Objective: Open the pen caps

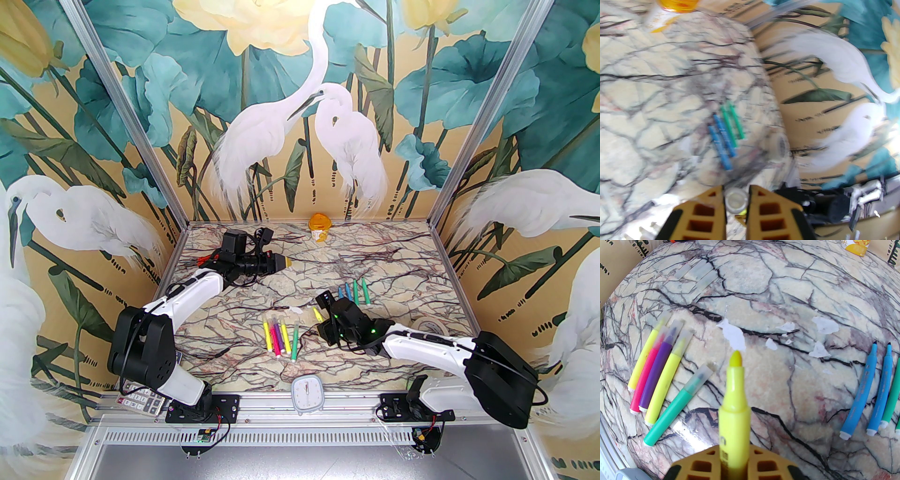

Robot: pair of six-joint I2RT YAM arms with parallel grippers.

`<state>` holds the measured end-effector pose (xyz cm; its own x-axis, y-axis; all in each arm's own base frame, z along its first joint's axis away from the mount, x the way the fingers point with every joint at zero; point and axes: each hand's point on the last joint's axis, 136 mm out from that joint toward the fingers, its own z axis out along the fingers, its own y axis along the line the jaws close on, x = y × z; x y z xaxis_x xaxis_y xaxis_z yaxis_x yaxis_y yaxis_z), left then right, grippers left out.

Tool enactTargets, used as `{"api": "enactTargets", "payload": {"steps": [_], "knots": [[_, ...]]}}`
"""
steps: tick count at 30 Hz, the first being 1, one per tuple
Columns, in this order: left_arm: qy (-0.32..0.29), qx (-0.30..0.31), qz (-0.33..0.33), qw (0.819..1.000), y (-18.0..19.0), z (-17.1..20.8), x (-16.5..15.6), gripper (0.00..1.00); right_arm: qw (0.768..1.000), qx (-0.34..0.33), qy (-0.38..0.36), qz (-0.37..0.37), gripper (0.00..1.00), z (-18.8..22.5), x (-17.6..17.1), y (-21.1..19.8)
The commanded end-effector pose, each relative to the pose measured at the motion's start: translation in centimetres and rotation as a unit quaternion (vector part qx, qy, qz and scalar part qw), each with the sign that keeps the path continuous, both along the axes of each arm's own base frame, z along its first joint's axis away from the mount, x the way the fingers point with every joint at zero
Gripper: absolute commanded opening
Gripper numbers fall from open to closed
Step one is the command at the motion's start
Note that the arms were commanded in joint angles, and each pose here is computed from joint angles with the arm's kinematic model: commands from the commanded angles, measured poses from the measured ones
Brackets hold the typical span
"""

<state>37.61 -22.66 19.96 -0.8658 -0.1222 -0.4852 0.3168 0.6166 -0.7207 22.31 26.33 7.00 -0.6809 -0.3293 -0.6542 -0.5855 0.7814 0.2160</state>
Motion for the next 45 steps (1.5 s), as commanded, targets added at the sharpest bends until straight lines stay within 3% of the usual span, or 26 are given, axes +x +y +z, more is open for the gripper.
{"api": "enactTargets", "payload": {"steps": [1,4,9,18,35,45], "knots": [[0.012,0.139,0.066,0.988,4.6,-2.5,0.1,0.00,0.999,-0.005,-0.026,-0.043,0.00,1.3,1.7,-0.7],[0.028,0.210,0.104,0.972,7.7,-4.4,0.1,0.00,0.996,-0.018,-0.035,-0.086,0.00,2.0,3.5,-1.5],[0.049,0.337,0.159,0.927,12.9,-7.2,-0.2,0.00,0.985,-0.064,-0.050,-0.153,0.01,2.3,6.4,-2.8],[0.085,0.425,0.214,0.875,18.0,-10.1,0.0,0.00,0.968,-0.129,-0.017,-0.214,0.01,-0.5,9.4,-3.4],[0.162,0.459,0.189,0.853,19.1,-16.5,-0.3,0.00,0.955,-0.148,0.031,-0.254,0.06,-4.4,11.2,-4.7],[0.180,0.438,0.162,0.866,18.1,-17.7,-0.5,0.05,0.951,-0.167,0.041,-0.258,0.13,-5.8,11.2,-5.0]]}}
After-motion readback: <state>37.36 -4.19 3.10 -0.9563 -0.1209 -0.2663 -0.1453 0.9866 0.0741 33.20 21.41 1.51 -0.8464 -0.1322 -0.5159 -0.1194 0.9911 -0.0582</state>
